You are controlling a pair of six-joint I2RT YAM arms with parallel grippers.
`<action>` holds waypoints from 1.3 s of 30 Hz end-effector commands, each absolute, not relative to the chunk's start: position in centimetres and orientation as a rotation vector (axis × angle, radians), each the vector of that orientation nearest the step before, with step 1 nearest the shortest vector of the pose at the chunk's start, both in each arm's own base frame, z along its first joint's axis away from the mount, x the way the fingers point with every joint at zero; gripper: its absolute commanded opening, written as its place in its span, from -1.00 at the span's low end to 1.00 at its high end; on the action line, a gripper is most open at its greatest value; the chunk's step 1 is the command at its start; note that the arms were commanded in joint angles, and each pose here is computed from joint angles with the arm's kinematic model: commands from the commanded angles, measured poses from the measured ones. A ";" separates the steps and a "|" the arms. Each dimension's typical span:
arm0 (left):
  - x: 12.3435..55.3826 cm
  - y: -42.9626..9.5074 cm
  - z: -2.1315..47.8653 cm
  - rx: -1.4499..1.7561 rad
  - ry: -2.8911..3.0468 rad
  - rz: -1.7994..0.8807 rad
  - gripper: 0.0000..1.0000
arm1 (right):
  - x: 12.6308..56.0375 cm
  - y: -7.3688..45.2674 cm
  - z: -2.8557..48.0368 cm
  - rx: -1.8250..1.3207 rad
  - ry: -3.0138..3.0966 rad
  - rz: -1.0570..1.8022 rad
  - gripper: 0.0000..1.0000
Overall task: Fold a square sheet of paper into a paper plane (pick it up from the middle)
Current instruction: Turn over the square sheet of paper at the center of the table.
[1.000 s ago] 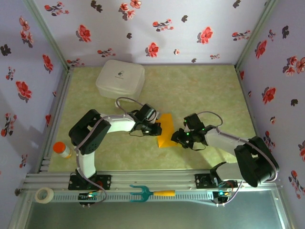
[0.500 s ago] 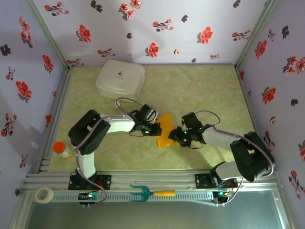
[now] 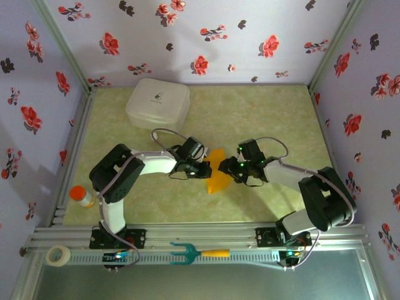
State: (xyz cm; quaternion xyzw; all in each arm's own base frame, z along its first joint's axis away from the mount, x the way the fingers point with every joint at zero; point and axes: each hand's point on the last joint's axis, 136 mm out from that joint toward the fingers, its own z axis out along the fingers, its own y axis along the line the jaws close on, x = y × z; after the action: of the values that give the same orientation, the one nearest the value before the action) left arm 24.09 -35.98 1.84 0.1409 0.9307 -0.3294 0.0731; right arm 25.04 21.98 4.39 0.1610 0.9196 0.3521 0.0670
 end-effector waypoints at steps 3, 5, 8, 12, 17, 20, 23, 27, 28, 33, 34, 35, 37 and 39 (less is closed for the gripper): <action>22.5 -34.7 0.5 0.412 2.876 -0.932 -0.93 | 26.3 22.6 5.0 0.449 2.732 1.129 -0.05; 22.5 -34.8 0.6 0.413 2.873 -0.933 -0.93 | 26.4 22.5 4.6 0.466 2.732 1.133 -0.07; 22.5 -34.8 0.7 0.409 2.869 -0.937 -0.93 | 26.6 22.0 4.2 0.497 2.719 1.121 -0.09; 22.5 -34.8 0.8 0.411 2.866 -0.939 -0.93 | 26.7 21.6 3.8 0.523 2.707 1.129 -0.15; 22.6 -34.9 1.0 0.410 2.864 -0.941 -0.93 | 26.8 21.3 3.4 0.540 2.697 1.149 -0.26; 22.7 -35.0 1.0 0.411 2.860 -0.944 -0.93 | 26.9 21.4 3.3 0.535 2.693 1.177 -0.31; 22.7 -35.0 1.1 0.410 2.860 -0.945 -0.93 | 26.9 21.5 3.0 0.532 2.692 1.194 -0.37; 22.7 -35.0 1.1 0.410 2.860 -0.943 -0.93 | 26.9 21.6 2.8 0.525 2.687 1.220 -0.41; 22.7 -35.0 1.0 0.409 2.861 -0.944 -0.93 | 26.9 21.6 2.7 0.525 2.689 1.225 -0.44; 22.7 -35.0 1.1 0.406 2.858 -0.948 -0.93 | 26.6 21.3 2.2 0.528 2.693 1.225 -0.53; 22.7 -35.0 1.1 0.406 2.858 -0.947 -0.93 | 26.6 21.3 2.2 0.526 2.693 1.228 -0.54; 22.8 -35.0 1.1 0.403 2.856 -0.948 -0.93 | 26.6 21.3 2.1 0.526 2.693 1.232 -0.56; 22.7 -35.0 1.1 0.405 2.860 -0.949 -0.92 | 26.6 21.3 2.0 0.525 2.693 1.243 -0.59; 22.8 -35.1 1.2 0.403 2.856 -0.953 -0.90 | 26.6 21.3 1.9 0.528 2.692 1.245 -0.62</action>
State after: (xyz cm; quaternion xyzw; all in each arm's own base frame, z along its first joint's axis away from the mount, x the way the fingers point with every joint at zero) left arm 23.85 -35.94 1.88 0.1403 0.9309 -0.3295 0.0717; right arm 26.76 21.28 2.21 0.1751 0.8946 0.4050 0.0703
